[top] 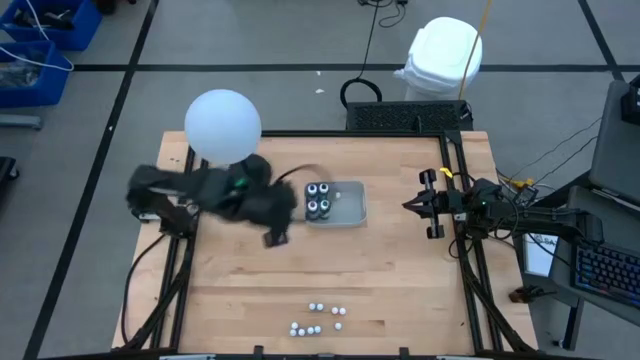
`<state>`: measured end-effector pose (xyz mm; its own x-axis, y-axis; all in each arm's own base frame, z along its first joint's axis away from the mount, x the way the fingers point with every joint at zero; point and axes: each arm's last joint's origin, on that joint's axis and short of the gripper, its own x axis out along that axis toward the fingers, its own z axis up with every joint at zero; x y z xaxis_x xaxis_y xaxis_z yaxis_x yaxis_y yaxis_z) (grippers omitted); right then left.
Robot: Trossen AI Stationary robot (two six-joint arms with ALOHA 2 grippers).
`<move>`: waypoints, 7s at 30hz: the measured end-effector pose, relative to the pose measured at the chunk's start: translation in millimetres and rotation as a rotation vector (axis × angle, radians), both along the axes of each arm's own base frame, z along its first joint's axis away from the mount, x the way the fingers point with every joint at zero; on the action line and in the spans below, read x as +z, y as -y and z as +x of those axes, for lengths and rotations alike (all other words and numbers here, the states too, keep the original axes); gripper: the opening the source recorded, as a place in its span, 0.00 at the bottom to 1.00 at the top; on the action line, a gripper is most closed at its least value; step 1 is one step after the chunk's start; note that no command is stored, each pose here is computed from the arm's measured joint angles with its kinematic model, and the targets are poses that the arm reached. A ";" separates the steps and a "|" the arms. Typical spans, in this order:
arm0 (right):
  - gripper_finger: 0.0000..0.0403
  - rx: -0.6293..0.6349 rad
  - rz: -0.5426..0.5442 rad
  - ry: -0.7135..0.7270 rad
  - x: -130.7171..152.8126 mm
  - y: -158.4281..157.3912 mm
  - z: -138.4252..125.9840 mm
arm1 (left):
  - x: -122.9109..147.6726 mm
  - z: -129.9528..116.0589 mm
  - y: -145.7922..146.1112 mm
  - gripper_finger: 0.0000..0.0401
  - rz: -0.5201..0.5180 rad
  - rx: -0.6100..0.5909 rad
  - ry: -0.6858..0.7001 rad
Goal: Pick & Place food coloring
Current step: Put the top right small yellow food coloring bottle into the gray bin
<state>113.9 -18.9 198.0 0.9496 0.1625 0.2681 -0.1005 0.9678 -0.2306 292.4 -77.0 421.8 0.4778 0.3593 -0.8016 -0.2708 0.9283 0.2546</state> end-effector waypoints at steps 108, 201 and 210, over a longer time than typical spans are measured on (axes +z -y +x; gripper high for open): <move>0.00 0.041 -0.111 -1.110 22.7 -196.7 265.0 | -240.8 -120.5 -38.9 0.09 0.088 -0.187 1.077; 0.33 0.091 0.036 -1.050 -64.3 -227.4 201.2 | -247.5 -119.6 -36.5 0.09 -0.002 -0.240 1.032; 0.20 0.097 0.030 -1.050 -64.3 -228.1 200.8 | -249.1 -119.7 -36.5 0.09 0.001 -0.242 1.016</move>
<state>314.7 209.2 133.7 0.6907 0.2569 -0.6760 -0.3127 0.9490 0.0411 172.8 -40.5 172.7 0.9861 0.1649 0.0186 -0.1651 0.9862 0.0117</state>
